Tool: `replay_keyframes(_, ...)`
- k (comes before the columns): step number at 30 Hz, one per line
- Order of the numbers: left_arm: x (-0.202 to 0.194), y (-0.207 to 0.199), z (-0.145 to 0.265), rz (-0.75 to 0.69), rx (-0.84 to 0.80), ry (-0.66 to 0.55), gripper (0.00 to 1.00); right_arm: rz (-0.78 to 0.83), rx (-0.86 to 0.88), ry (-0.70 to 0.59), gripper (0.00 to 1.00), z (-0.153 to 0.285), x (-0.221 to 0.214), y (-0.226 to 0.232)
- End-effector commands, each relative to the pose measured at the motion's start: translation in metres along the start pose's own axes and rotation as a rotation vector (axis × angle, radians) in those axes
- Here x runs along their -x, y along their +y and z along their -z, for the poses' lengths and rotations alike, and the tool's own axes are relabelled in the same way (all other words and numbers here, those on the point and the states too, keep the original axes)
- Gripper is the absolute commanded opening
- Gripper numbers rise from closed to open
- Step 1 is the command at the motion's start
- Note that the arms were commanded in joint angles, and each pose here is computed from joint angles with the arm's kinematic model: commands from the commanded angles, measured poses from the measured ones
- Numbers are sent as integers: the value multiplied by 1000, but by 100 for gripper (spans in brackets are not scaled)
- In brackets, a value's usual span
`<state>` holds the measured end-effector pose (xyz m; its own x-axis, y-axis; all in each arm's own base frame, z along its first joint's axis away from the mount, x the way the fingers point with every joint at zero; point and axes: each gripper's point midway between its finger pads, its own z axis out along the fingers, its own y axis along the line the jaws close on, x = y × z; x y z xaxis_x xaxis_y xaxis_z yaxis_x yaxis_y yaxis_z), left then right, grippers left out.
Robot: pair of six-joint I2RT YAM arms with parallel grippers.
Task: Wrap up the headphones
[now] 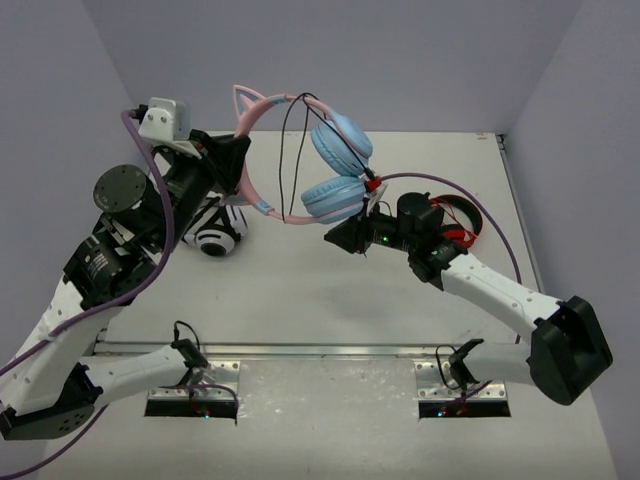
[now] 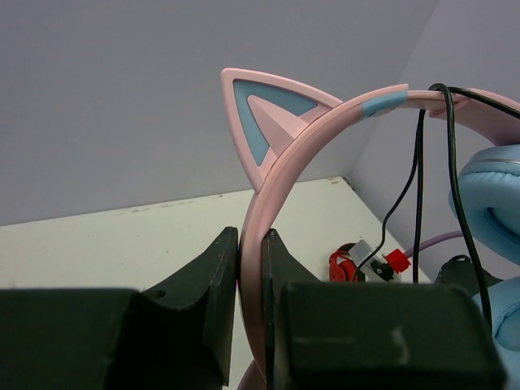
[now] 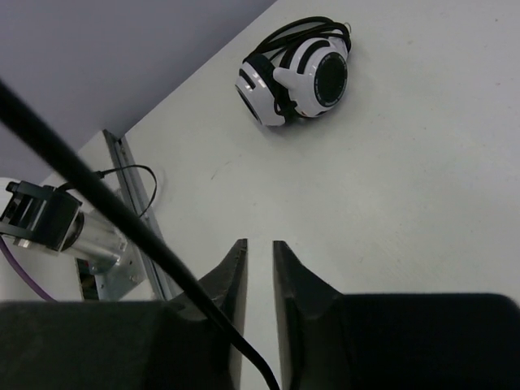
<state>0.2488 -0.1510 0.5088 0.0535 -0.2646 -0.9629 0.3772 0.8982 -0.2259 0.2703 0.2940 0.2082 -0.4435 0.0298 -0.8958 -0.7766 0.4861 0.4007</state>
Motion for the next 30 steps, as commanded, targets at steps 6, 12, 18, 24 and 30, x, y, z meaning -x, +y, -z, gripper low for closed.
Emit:
replay_keyframes(6,34,-5,7,80,-14,-103,0,41,-17,-79,48,3,29,3)
replay_keyframes(12,26,-1,9,71,-5,-92,0,61,-27,-57,47,3,39,4)
replay_keyframes(18,27,-1,11,73,-6,-94,0,72,27,-45,42,-5,44,11)
replay_keyframes(24,32,1,14,77,-1,-100,0,107,54,-20,78,-18,43,8)
replay_keyframes(30,33,-5,14,96,-31,-99,0,120,44,22,78,-35,34,-2)
